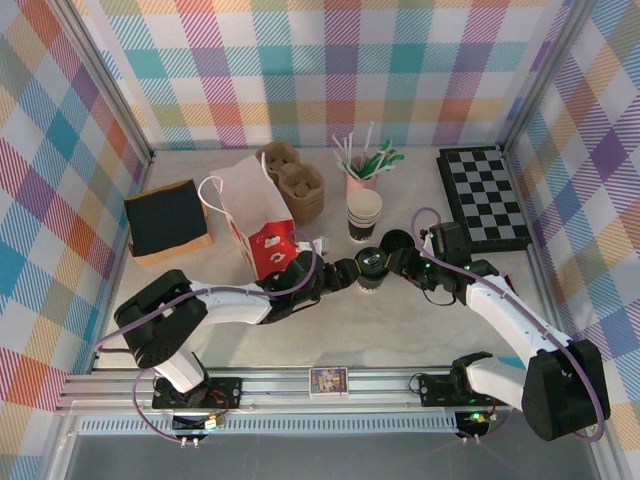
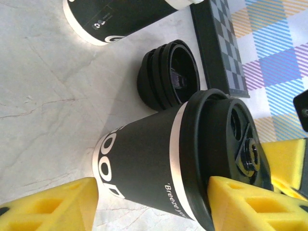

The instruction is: Pack the takeout coffee

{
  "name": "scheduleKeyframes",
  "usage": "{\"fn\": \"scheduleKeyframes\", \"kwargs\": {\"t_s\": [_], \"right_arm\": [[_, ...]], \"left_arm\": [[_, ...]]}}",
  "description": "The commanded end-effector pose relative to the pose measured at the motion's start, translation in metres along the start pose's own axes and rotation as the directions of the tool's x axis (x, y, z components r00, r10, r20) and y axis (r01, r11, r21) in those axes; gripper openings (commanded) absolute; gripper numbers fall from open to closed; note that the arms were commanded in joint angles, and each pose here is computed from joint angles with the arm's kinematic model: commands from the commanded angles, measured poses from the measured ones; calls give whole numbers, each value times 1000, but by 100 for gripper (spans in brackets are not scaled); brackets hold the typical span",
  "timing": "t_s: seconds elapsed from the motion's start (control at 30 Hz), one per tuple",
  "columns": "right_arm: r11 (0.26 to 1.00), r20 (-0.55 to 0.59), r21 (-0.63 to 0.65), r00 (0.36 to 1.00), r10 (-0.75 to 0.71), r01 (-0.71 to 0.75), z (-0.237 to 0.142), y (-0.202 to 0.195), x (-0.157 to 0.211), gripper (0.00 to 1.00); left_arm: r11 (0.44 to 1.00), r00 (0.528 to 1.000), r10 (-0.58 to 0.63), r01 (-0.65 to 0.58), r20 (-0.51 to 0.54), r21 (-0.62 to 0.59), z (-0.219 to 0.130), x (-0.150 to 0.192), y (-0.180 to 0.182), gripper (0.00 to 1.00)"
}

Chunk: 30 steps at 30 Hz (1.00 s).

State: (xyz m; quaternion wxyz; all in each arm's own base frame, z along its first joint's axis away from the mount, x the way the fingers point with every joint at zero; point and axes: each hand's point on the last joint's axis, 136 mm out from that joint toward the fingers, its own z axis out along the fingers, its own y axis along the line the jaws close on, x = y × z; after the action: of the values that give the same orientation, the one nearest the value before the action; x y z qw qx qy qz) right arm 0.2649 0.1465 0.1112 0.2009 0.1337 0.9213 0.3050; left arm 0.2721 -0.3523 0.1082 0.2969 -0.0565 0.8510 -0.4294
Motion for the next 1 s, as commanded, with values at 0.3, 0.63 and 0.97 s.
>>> {"fn": "scheduleKeyframes", "kwargs": {"t_s": [0.3, 0.63, 0.97], "right_arm": [[997, 63, 28, 995, -75, 73, -36, 14, -13, 61], [989, 71, -25, 987, -141, 143, -48, 32, -15, 63], [940, 159, -91, 937, -313, 329, -102, 94, -39, 66]], "left_arm": [[994, 995, 90, -93, -43, -65, -28, -2, -10, 71], [994, 994, 106, -106, -22, -23, -48, -17, -39, 72], [926, 950, 313, -309, -17, -218, -150, -27, -55, 72]]}}
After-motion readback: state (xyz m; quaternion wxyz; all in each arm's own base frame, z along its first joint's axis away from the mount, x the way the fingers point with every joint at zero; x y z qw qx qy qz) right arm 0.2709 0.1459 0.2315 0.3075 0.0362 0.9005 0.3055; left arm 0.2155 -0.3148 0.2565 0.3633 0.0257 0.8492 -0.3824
